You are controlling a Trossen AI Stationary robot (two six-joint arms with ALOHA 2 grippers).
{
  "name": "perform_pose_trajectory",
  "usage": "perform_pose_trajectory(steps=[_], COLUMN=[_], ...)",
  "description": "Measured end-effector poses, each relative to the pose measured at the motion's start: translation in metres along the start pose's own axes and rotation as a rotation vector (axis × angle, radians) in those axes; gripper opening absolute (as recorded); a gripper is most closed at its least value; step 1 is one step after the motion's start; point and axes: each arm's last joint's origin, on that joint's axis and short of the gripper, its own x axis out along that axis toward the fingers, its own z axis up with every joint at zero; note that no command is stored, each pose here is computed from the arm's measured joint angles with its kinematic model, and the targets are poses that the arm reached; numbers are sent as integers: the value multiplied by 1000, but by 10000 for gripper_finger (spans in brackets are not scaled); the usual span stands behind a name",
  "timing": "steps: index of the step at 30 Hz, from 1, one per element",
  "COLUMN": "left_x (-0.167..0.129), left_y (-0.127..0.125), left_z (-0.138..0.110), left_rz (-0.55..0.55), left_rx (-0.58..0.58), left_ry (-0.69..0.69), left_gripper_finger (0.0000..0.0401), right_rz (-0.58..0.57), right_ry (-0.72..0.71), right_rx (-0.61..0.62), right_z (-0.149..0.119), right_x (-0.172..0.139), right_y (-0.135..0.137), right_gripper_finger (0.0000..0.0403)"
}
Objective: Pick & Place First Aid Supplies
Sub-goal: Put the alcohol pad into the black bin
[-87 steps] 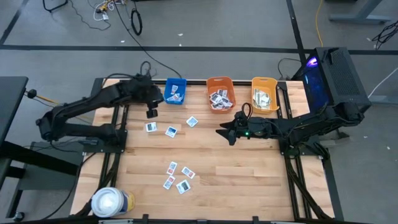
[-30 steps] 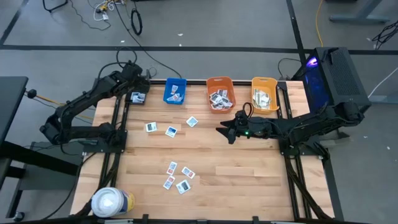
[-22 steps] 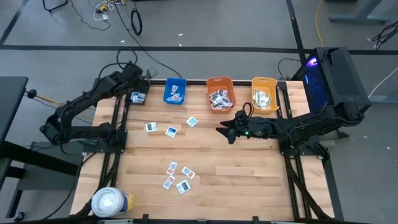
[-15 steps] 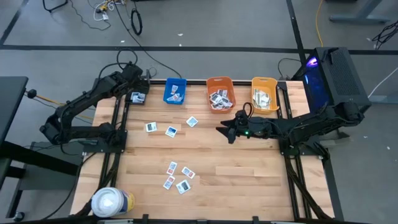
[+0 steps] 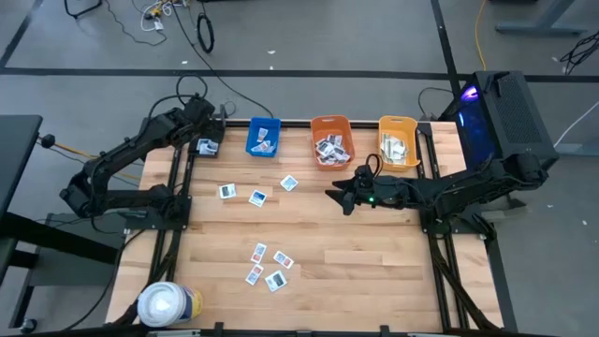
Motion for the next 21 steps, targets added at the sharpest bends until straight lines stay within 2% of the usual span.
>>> perform_pose_trajectory(steps=[13, 21], left_x=[-1, -15], left_y=[0, 4], left_z=[0, 14], left_rz=[-24, -40], left_rx=[11, 20], left_ry=[11, -21], left_gripper_finger=[138, 138], right_rz=[0, 0], right_ry=[0, 0], right_rx=[11, 14], right_z=[0, 0], right_x=[0, 0], right_y=[0, 0], right_gripper_finger=[278, 278])
